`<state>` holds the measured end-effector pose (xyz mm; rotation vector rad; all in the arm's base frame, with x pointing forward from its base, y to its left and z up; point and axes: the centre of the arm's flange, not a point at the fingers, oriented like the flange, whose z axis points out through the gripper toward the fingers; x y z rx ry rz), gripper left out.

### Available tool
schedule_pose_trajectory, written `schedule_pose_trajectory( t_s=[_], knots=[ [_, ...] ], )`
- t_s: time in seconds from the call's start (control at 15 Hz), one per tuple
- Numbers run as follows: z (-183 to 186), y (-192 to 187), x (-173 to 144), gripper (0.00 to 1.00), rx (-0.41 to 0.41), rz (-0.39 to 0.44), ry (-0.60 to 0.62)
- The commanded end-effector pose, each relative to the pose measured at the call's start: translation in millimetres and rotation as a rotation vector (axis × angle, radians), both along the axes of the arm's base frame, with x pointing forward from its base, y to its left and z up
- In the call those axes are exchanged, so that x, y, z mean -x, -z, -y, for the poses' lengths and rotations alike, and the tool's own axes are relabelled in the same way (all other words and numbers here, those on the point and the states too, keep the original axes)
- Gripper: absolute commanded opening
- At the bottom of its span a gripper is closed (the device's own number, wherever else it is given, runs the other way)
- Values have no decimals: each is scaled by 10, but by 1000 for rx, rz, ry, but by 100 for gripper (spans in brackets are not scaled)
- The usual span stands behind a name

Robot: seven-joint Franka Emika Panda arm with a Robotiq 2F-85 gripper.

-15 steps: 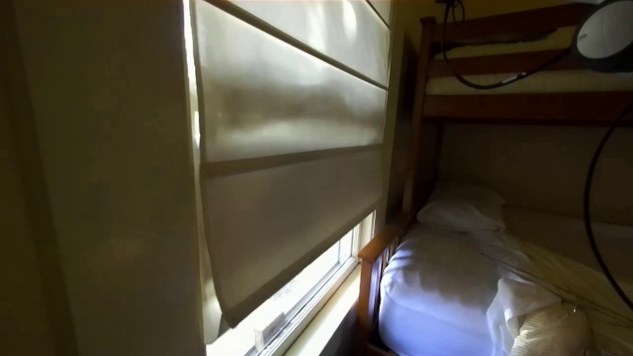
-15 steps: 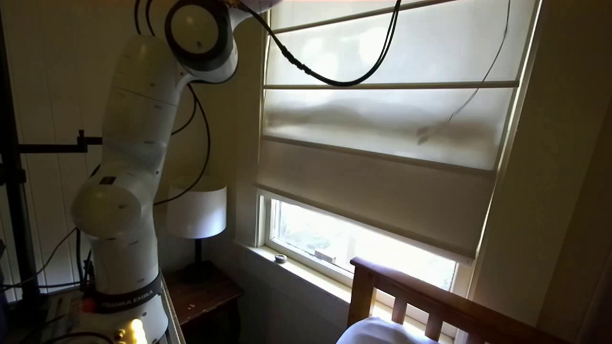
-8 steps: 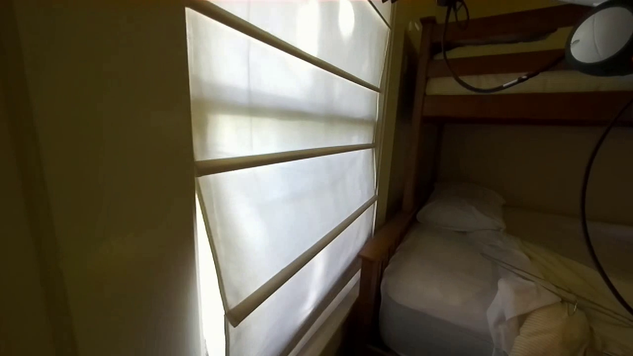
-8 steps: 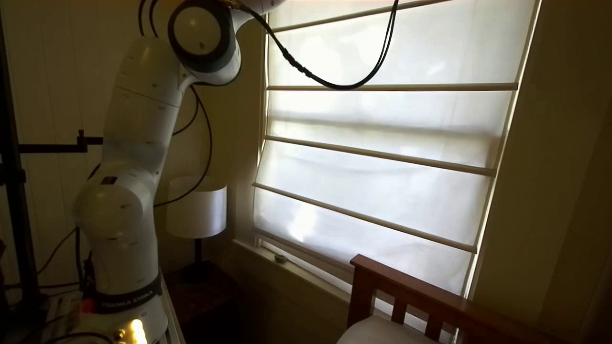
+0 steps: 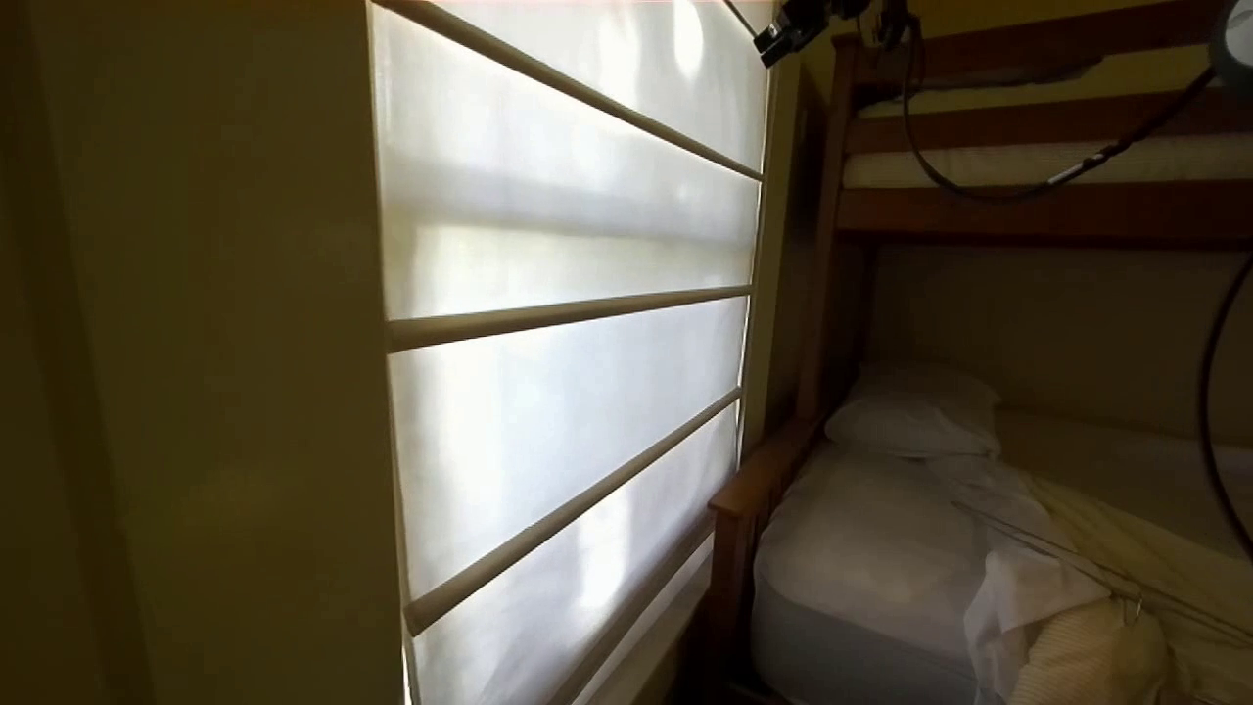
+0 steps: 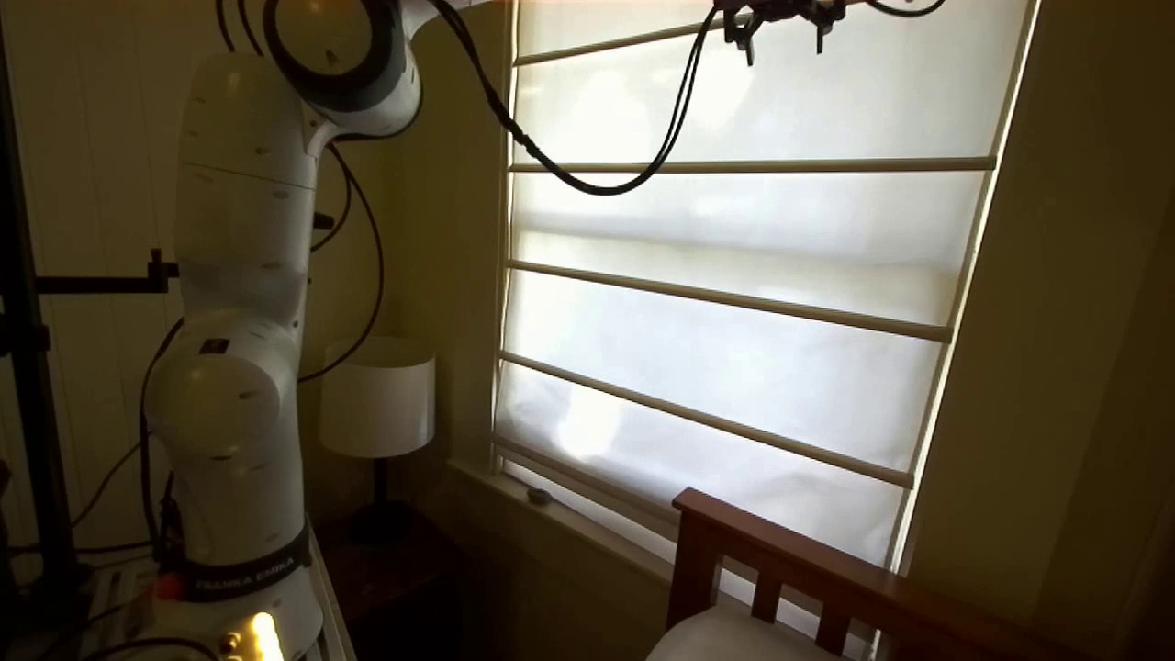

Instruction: Close the blinds.

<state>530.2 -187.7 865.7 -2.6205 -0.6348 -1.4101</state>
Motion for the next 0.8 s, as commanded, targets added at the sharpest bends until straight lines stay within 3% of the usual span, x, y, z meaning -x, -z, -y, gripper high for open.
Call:
schedule_pose_trajectory(
  t_s=[0.0, 0.27, 0.6, 0.67, 0.73],
  knots=[
    [-298, 509, 471, 100, -72, -168, -95],
    [-443, 943, 673, 100, -108, -391, -68],
    [-532, 1292, 859, 100, -70, -607, 132],
    [-370, 1128, 594, 100, -55, -535, 70],
    [-399, 1182, 635, 100, -57, -565, 94]
  ],
)
